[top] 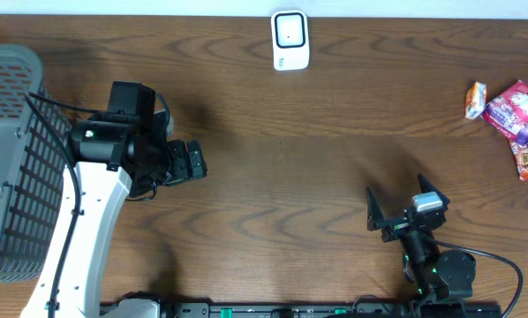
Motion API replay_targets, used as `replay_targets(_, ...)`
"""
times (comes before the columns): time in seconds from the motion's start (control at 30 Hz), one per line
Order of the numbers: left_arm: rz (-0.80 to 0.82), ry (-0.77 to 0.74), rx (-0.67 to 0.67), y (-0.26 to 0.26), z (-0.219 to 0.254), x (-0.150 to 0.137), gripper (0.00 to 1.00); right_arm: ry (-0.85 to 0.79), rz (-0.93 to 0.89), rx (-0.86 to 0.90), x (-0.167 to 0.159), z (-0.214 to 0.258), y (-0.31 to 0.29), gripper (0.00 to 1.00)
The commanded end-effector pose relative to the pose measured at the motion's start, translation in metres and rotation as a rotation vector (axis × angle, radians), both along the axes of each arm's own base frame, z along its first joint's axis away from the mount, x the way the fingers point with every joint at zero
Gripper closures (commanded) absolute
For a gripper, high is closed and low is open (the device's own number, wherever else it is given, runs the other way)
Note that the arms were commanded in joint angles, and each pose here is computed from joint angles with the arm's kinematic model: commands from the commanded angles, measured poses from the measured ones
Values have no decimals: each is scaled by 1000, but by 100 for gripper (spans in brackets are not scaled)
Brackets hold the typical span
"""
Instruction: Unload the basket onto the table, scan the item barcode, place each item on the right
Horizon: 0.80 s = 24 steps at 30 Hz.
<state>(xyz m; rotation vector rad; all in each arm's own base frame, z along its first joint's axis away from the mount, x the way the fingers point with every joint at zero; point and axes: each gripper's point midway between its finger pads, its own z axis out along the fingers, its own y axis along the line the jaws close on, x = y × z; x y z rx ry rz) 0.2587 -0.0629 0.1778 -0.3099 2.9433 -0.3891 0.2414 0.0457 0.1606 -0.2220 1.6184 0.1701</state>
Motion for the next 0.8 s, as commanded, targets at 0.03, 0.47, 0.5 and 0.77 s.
replay_targets(0.03, -1, 0, 11, 2, 0, -1, 2, 25, -127, 61, 3, -3, -21, 1)
replay_targets(0.47, -2, 0, 11, 2, 0, -1, 2, 28, -177, 42, 4, -5, -30, 1)
replay_targets(0.5, -1, 0, 11, 2, 0, -1, 2, 28, -176, 42, 4, -5, -30, 1)
replay_targets(0.77, -1, 0, 11, 2, 0, -1, 2, 28, -175, 45, 4, -5, -30, 1)
